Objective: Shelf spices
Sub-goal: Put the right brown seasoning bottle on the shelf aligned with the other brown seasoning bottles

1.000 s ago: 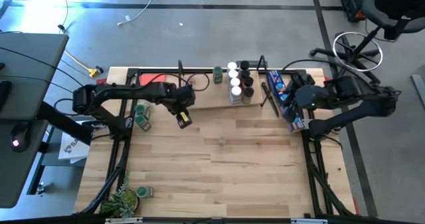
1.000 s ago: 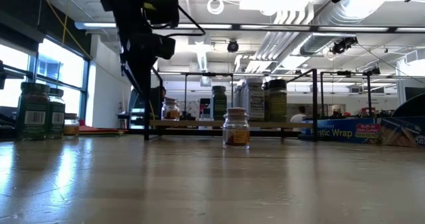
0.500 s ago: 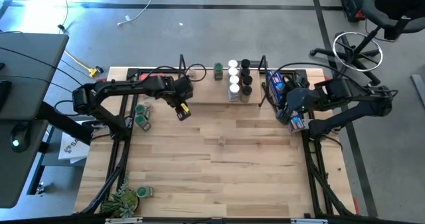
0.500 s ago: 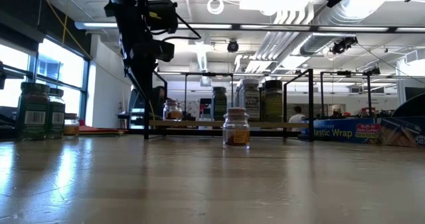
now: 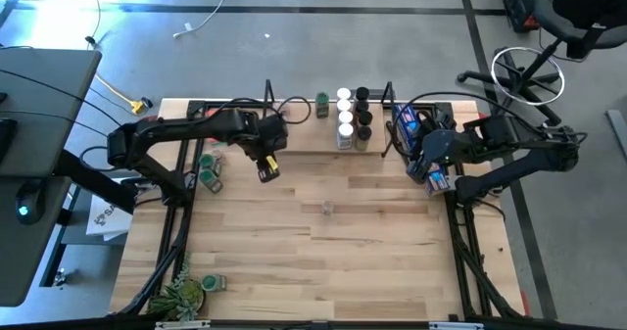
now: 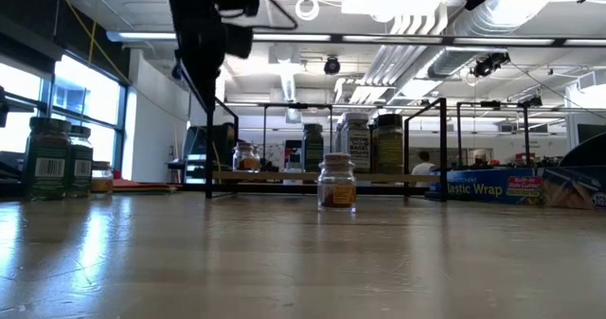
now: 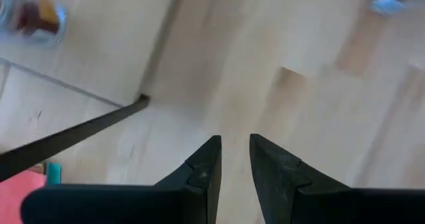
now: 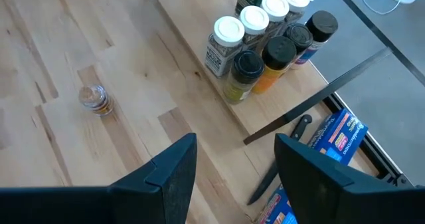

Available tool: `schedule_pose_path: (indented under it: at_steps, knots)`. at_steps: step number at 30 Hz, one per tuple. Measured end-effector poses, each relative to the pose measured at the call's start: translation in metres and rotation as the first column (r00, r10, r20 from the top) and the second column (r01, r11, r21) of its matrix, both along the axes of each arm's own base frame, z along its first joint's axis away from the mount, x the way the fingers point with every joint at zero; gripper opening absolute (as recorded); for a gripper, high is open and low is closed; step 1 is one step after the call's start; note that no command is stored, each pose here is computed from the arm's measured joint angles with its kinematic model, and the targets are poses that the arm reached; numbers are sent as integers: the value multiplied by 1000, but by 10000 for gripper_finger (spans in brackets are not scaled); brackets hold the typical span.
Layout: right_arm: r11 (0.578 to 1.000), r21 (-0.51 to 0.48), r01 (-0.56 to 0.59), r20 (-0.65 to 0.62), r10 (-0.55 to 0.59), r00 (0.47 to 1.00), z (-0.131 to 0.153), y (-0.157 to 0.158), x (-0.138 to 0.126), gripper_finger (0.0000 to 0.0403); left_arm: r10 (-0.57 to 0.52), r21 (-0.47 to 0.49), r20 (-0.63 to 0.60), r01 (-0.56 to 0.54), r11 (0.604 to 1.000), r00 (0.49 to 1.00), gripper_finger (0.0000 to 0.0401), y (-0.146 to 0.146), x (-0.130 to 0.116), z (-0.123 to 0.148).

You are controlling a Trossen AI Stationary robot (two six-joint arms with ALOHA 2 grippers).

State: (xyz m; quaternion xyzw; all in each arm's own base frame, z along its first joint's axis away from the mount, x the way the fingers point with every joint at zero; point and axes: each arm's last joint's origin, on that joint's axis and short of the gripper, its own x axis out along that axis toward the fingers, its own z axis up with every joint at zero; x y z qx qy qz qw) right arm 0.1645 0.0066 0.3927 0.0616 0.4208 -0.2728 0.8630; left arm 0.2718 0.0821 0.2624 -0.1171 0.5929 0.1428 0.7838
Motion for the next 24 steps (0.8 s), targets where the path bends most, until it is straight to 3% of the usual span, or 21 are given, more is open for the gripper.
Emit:
schedule_pose_path:
  at_steps: [4, 7, 10, 13, 16, 24]
  knots:
    - [1000, -3, -4, -2, 4, 1000, 0, 0, 0, 197, -76, -2, 42, 76, 997, 996, 74, -18, 9, 23]
    - [1000, -10, -15, -8, 15, 1000, 0, 0, 0, 197, -214, -30, 160, 221, 975, 964, 74, -36, 21, 32]
    - [999, -26, -41, -23, 40, 999, 0, 0, 0, 197, -434, 36, 257, 440, 897, 864, 75, -57, 35, 30]
    - [997, -37, -64, -36, 62, 997, 0, 0, 0, 197, -578, 107, 307, 576, 810, 756, 88, -74, 50, 20]
    - [995, -24, -94, -50, 93, 994, 0, 1, -1, 197, -624, 139, 330, 618, 774, 708, 116, -84, 67, 8]
    - [990, 34, -134, -61, 136, 989, -1, 3, -1, 197, -623, 165, 353, 610, 775, 698, 234, -85, 107, -37]
